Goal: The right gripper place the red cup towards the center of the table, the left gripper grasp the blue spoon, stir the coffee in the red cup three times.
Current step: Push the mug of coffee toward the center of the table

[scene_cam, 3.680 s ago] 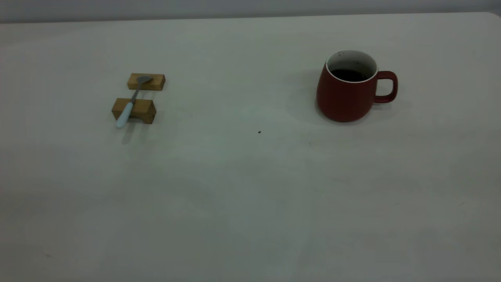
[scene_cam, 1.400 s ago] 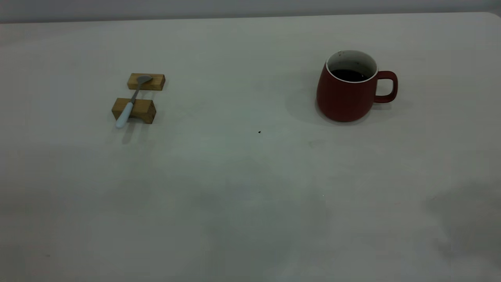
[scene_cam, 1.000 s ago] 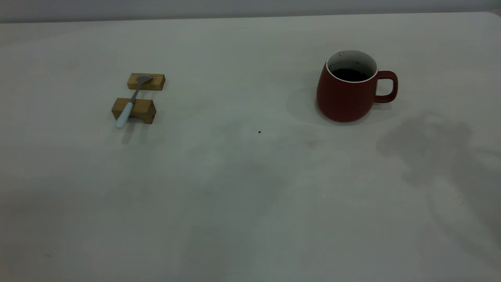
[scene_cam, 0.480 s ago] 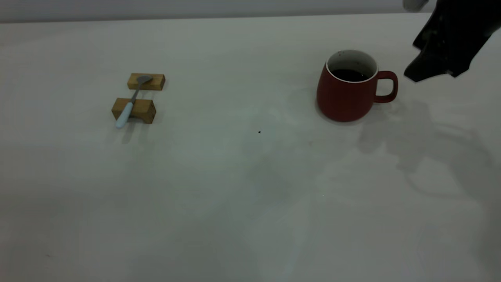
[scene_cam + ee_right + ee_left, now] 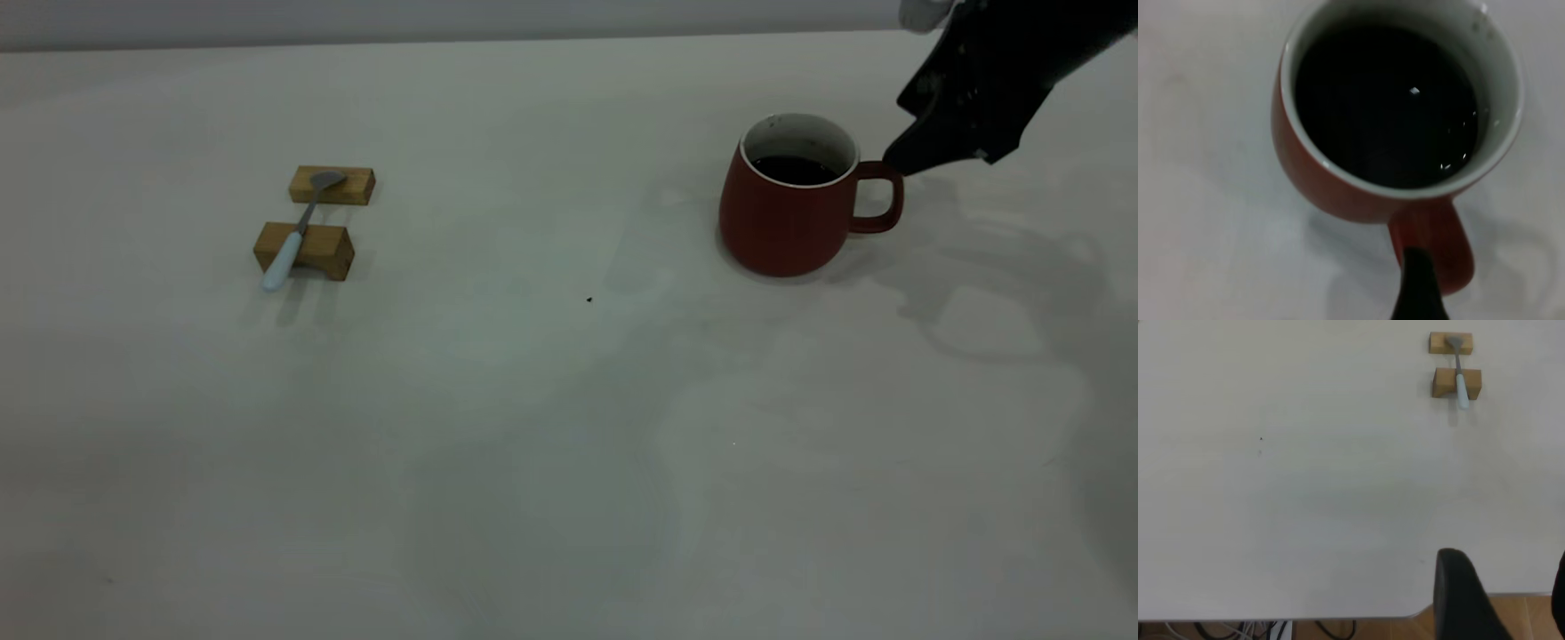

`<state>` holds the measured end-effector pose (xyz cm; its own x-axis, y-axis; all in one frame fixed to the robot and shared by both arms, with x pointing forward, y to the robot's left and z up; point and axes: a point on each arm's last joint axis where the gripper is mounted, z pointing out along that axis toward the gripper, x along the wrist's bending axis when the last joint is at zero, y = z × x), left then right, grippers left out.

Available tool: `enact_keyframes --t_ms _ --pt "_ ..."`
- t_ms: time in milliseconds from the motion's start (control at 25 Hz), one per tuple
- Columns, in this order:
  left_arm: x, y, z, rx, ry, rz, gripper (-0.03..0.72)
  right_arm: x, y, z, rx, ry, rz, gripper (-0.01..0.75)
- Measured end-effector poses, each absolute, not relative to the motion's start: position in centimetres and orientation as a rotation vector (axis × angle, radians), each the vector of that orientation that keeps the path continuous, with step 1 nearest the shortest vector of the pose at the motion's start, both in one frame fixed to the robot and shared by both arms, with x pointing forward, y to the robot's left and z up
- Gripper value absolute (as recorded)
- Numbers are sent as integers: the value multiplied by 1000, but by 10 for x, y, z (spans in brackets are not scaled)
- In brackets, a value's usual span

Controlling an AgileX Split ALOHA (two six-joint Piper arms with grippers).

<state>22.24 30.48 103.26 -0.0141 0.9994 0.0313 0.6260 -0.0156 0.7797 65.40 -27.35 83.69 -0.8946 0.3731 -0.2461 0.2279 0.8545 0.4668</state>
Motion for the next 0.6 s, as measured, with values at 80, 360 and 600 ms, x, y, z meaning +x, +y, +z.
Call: enact_keyframes --t_ms 80,360,600 --pt "222 305 1033 1698 1697 847 405 653 -276 831 465 2711 620 582" --pt "222 305 1033 1698 1697 847 405 650 -277 810 529 2747 637 582" --pt "222 305 1033 1698 1697 847 405 660 -274 799 550 2739 654 582"
